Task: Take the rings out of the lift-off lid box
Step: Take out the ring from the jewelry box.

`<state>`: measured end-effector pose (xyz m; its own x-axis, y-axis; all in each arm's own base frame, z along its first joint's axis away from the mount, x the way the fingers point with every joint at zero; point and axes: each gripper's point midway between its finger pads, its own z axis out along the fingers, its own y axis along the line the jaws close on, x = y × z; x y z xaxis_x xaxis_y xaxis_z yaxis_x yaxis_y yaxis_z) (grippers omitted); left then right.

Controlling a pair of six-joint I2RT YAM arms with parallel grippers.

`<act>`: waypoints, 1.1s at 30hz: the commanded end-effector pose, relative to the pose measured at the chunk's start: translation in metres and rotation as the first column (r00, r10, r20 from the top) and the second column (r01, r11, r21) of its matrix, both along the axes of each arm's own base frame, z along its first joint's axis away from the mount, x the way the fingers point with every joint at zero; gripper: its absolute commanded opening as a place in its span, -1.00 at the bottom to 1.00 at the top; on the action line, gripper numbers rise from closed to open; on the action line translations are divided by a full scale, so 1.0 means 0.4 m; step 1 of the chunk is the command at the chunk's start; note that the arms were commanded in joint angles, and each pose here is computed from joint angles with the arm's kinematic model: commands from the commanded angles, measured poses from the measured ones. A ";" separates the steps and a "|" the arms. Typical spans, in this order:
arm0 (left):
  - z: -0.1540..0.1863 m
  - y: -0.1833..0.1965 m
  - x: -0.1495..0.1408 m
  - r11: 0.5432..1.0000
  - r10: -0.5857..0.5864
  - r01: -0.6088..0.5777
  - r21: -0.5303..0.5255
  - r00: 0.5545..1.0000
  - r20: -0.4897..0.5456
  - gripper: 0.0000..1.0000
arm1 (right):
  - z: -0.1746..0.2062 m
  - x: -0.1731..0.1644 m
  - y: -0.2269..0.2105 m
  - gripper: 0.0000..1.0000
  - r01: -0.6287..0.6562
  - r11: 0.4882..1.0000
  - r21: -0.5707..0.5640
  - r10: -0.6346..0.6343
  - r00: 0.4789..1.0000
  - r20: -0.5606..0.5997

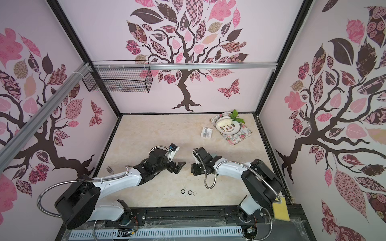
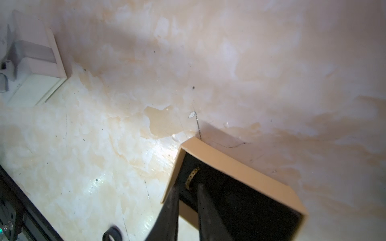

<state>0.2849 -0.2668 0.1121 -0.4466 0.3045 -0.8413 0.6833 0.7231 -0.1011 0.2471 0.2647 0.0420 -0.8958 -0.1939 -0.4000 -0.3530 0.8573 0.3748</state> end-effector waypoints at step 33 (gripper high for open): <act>-0.028 0.011 -0.011 1.000 -0.003 0.003 -0.003 1.000 -0.017 0.96 | -0.006 0.000 0.023 -1.00 -0.024 1.000 0.010 0.024 1.000 -0.004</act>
<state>0.2845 -0.2650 0.1083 -0.4499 0.3018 -0.8406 0.6826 0.7232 -0.1057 0.2525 0.2711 0.0328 -0.9001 -0.1871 -0.3936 -0.3453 0.8571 0.3823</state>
